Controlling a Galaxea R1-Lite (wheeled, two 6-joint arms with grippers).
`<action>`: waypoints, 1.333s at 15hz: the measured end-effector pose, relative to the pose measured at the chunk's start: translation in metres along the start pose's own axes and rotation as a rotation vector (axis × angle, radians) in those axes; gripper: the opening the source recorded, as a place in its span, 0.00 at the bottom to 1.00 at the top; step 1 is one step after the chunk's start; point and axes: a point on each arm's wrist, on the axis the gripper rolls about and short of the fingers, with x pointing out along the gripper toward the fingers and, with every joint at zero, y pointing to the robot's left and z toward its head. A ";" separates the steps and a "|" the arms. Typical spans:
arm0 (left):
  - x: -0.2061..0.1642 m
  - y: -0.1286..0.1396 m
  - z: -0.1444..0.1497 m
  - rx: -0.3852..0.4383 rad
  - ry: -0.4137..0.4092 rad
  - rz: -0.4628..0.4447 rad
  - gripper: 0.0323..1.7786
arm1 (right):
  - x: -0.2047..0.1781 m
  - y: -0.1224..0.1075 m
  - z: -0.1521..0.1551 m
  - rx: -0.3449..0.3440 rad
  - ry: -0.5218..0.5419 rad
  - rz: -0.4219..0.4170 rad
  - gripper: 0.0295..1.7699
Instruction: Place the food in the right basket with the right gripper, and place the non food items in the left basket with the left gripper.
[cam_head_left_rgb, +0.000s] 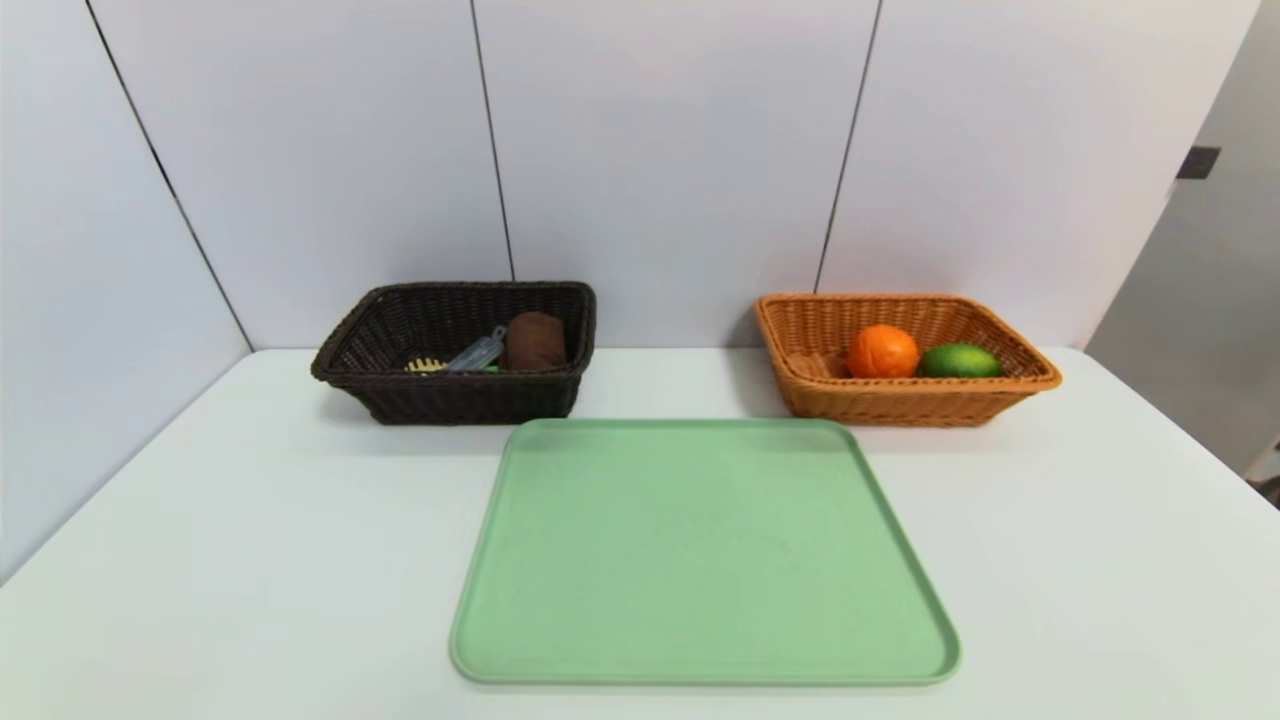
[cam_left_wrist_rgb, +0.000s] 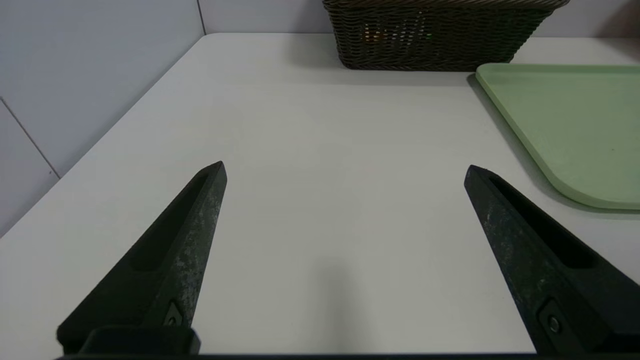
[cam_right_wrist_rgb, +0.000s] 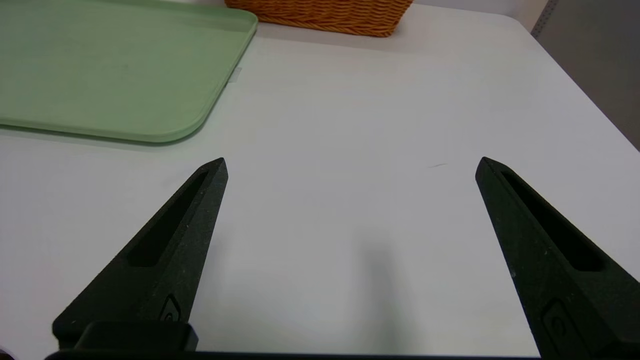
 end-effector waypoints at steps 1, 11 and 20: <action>0.000 0.000 0.000 -0.010 -0.005 0.000 0.95 | 0.000 0.000 0.000 0.011 0.000 -0.003 0.97; -0.001 0.000 0.000 -0.021 -0.012 0.001 0.95 | 0.000 0.000 0.000 0.020 -0.005 -0.013 0.97; -0.001 0.000 0.000 -0.021 -0.013 0.001 0.95 | 0.003 0.000 0.000 0.021 -0.054 -0.017 0.97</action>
